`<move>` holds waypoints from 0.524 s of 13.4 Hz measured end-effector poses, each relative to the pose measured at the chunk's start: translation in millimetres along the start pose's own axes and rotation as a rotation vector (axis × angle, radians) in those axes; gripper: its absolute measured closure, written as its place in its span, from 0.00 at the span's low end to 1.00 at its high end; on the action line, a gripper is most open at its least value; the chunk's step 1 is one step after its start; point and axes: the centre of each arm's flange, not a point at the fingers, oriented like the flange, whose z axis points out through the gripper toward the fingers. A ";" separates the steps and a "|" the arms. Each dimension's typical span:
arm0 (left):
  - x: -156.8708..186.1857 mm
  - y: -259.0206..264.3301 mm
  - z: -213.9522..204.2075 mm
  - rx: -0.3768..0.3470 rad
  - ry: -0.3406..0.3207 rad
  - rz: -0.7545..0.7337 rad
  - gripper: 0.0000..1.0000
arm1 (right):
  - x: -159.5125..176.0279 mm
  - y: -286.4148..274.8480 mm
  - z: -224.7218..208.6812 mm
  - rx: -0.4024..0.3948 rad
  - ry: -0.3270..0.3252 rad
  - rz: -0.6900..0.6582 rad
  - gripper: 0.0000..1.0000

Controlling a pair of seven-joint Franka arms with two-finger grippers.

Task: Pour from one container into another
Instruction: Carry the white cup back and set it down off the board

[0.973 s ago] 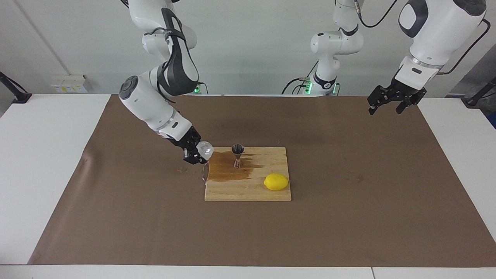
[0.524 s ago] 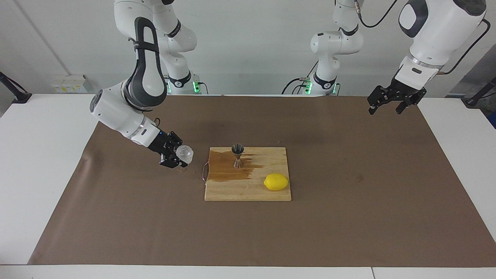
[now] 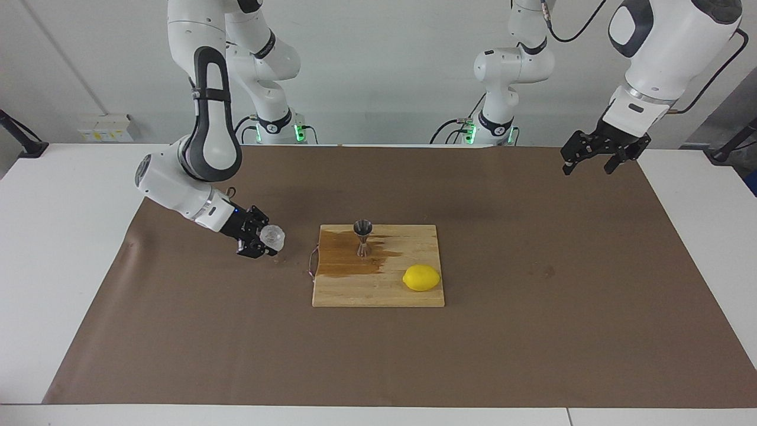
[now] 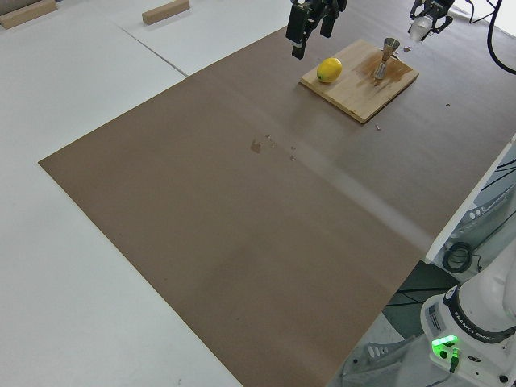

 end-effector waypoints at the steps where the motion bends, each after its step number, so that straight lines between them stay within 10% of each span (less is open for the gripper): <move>1: 0.0 0.0 0.0 0.000 0.000 0.000 0.00 | -8.7 -1.5 6.4 0.000 0.010 -0.002 0.49; 7: 0.0 0.0 0.0 0.000 0.000 0.000 0.00 | -37.2 -6.0 13.3 -0.011 0.017 -0.028 0.47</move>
